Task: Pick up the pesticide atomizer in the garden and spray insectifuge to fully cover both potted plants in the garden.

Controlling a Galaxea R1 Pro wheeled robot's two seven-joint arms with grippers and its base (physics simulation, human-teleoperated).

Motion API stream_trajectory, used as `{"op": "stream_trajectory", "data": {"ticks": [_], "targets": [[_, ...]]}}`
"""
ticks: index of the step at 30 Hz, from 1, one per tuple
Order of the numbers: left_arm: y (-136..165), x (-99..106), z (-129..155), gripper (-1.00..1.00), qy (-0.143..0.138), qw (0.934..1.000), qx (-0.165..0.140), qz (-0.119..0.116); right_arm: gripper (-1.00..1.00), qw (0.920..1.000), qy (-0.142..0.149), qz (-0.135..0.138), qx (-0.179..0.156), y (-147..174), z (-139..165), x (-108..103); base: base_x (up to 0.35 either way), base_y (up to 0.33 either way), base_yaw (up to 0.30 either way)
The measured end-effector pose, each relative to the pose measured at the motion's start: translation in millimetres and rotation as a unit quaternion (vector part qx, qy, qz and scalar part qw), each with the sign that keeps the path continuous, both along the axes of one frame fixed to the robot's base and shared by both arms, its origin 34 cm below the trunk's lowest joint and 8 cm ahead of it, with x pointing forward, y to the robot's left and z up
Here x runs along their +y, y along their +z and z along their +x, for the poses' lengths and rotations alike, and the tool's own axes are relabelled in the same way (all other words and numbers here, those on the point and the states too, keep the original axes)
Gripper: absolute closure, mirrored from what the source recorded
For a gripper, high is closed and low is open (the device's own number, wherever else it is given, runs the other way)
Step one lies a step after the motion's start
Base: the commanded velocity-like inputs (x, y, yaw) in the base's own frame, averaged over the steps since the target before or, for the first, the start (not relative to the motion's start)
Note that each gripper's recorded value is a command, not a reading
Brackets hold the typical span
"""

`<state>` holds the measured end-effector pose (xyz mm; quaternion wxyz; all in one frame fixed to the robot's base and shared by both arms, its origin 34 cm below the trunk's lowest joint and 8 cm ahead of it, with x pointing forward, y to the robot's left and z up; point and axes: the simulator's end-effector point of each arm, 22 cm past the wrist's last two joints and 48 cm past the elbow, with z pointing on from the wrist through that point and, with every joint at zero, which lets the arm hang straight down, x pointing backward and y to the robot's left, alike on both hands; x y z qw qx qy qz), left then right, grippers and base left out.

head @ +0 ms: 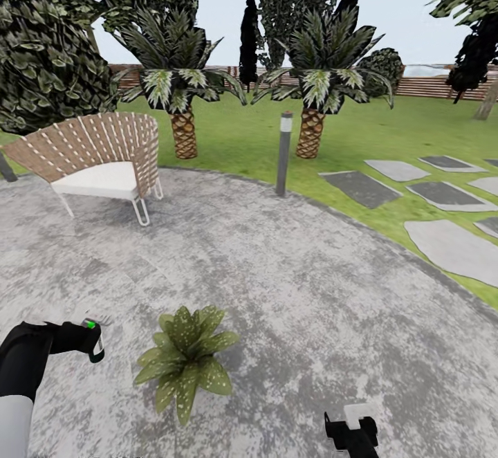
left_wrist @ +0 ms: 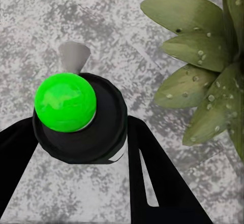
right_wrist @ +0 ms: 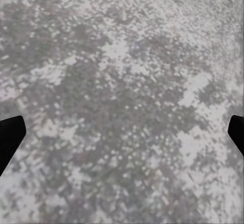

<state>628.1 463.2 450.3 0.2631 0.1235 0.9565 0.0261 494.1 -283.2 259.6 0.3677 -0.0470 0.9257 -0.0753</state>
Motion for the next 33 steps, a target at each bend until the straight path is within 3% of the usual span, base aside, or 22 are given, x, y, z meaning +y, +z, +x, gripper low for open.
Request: {"op": "stream_trajectory", "data": {"ticks": [14,33], "targets": [[-0.7,-1.2,-0.1,1.0,-0.001,1.0,0.001,-0.001,-1.0,1.0,0.0,0.0,0.0,-0.2,-0.1,0.2,0.015,-0.054,0.276],[-0.7,-2.3,0.3,1.0,-0.003,1.0,0.0,0.0,-1.0,1.0,0.0,0.0,0.0,-0.1,-0.1,0.1,0.088,-0.256,0.278]]}}
